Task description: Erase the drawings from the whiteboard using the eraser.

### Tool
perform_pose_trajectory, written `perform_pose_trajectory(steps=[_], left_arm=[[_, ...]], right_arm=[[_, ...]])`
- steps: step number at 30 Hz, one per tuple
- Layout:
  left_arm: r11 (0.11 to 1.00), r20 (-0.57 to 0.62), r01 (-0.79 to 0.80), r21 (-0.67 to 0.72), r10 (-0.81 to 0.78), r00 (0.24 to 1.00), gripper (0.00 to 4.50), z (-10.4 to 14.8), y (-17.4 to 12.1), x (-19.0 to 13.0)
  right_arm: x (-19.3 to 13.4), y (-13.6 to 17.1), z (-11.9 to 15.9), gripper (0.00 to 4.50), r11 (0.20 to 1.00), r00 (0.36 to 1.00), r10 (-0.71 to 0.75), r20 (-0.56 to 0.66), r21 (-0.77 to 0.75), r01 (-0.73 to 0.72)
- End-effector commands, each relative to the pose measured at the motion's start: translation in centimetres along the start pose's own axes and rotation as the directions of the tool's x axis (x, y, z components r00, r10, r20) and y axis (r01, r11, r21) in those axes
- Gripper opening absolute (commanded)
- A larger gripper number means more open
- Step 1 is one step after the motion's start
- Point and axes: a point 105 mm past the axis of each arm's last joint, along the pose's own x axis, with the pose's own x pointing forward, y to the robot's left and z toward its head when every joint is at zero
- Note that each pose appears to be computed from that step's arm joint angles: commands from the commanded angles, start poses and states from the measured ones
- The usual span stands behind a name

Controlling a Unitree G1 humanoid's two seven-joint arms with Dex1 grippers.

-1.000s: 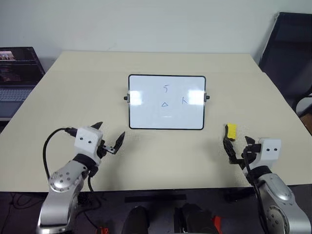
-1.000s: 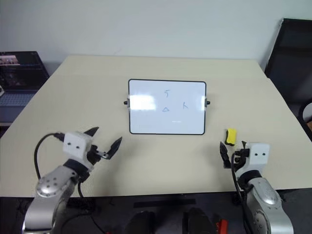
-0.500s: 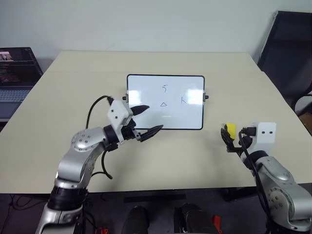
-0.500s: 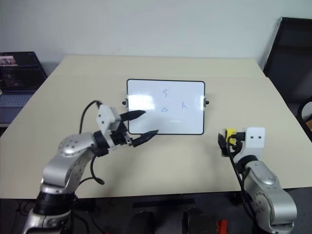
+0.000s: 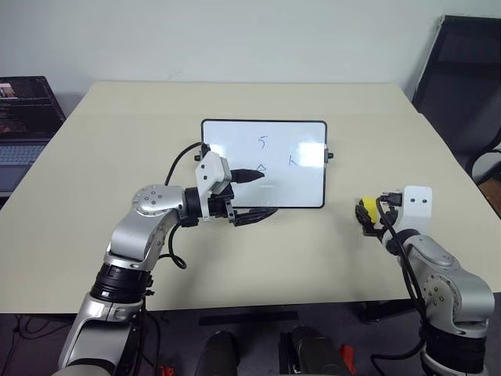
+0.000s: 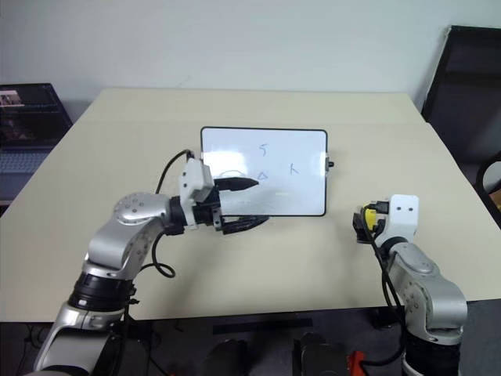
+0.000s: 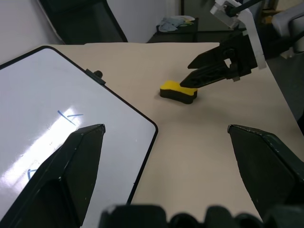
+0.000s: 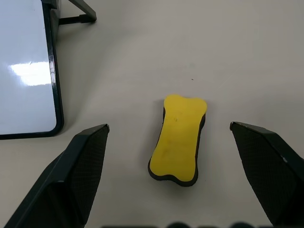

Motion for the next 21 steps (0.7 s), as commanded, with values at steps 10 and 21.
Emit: perform_pose_trajectory(steps=[10, 21], left_arm=[[0.996, 0.006, 0.08, 0.047, -0.081, 0.997, 4.5, 0.6, -1.2, 0.2], [0.989, -0.005, 0.131, 0.064, -0.131, 0.991, 4.5, 0.1, -1.1, 0.7]], right_arm=[[0.5, -0.2, 0.8, 4.48, 0.999, 1.0, -0.011, 0.016, -0.049, 0.012], [2.5, -1.3, 0.8, 4.48, 0.996, 0.996, -0.087, 0.024, -0.025, 0.088]])
